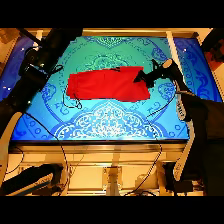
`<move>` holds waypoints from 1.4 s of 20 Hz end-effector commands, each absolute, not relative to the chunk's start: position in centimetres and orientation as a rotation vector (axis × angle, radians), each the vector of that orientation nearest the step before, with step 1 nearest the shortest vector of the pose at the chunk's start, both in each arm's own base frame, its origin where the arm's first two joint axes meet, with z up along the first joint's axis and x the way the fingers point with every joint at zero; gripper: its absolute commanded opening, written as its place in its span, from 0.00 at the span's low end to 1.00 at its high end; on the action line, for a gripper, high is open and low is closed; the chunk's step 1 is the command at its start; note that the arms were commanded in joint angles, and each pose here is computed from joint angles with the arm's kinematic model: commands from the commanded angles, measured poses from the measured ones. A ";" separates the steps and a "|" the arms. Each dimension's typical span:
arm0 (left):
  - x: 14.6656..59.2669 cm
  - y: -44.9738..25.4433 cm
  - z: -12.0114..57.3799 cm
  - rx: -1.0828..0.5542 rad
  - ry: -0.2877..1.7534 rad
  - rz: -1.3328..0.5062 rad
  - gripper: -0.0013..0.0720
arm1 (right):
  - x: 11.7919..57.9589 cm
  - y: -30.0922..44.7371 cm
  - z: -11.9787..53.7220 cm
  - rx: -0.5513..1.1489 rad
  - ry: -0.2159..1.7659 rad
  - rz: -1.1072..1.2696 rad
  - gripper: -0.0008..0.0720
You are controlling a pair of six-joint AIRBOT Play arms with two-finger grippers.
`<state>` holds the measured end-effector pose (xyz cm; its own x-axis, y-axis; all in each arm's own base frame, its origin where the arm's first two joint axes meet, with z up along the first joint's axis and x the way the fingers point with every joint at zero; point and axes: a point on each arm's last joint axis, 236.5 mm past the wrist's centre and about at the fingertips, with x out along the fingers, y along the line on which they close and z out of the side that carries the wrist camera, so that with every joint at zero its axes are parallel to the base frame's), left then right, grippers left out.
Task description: Fold the clothes and pants, and hang the long-sleeved shirts on hangers.
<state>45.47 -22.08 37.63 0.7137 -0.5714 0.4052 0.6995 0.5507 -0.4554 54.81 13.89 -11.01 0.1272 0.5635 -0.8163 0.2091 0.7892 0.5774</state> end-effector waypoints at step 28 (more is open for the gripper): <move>45.4 -22.0 37.8 -0.739 -0.187 -0.776 0.80 | 40.4 -28.5 5.5 0.789 1.191 -0.502 0.02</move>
